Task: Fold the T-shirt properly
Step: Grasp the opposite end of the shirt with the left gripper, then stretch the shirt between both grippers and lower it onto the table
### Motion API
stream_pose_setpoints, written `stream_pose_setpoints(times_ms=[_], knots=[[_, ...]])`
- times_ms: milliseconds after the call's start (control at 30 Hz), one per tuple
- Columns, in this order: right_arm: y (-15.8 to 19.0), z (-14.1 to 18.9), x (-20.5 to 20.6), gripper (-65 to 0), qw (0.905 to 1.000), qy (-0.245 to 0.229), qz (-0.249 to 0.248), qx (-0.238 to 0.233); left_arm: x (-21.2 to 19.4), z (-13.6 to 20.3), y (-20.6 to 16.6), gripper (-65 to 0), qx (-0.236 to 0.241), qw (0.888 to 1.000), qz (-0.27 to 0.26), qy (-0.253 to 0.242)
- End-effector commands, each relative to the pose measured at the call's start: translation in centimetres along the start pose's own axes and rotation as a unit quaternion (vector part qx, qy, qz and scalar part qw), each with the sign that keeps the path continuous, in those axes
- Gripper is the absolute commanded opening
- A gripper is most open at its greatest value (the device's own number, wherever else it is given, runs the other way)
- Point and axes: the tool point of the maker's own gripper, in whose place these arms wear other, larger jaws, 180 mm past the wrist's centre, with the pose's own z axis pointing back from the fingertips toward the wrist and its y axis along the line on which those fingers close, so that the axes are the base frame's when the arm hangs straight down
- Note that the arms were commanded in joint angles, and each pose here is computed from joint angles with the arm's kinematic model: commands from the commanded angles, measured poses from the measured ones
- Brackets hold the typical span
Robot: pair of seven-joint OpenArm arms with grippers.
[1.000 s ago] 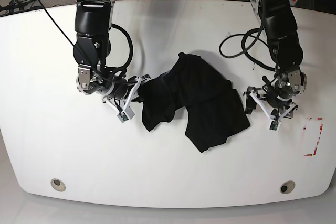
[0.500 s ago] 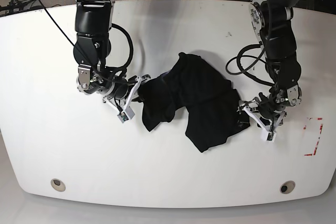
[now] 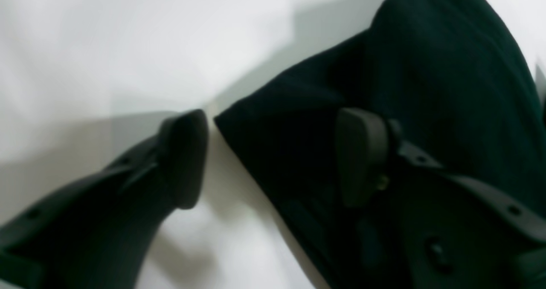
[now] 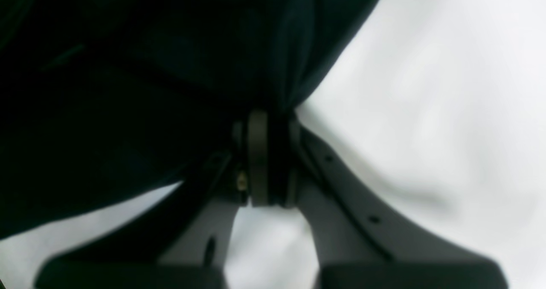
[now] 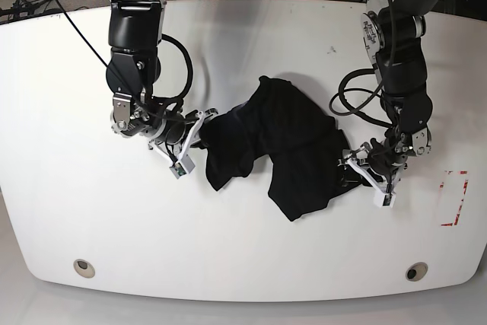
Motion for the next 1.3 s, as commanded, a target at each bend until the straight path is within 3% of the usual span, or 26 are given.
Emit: stream_pose_setpoints(times_ms=[0,200,333,567,867,1267], knots=[[-0.1,0.8,3.2,-65.0,0.9989,-0.042,0.018,-0.003,0.2,-0.1,-0.1,-31.5,-0.002,1.000,-0.004,0.007],[-0.2,1.1,3.5,-65.0,0.9987,-0.047,0.022,-0.005,-0.1,-0.3,-0.4,-57.4,-0.002,1.000,-0.015,0.016],[-0.3,1.4,3.9,-65.0,0.9982,-0.052,0.027,-0.009,-0.3,-0.8,-2.0,-64.6,-0.016,0.998,-0.053,0.031],[0.9,4.6,7.1,-65.0,0.9903,-0.104,0.086,-0.035,3.3,2.1,0.0,-65.0,0.032,0.997,-0.071,-0.018],[0.0,9.2,9.9,-65.0,0.9743,-0.137,0.157,-0.085,7.9,8.0,0.9,-65.0,0.098,0.982,-0.149,-0.061],[-3.2,15.6,19.2,-65.0,0.9368,-0.191,0.243,-0.163,14.0,14.9,1.7,-65.0,0.171,0.958,-0.198,-0.118]])
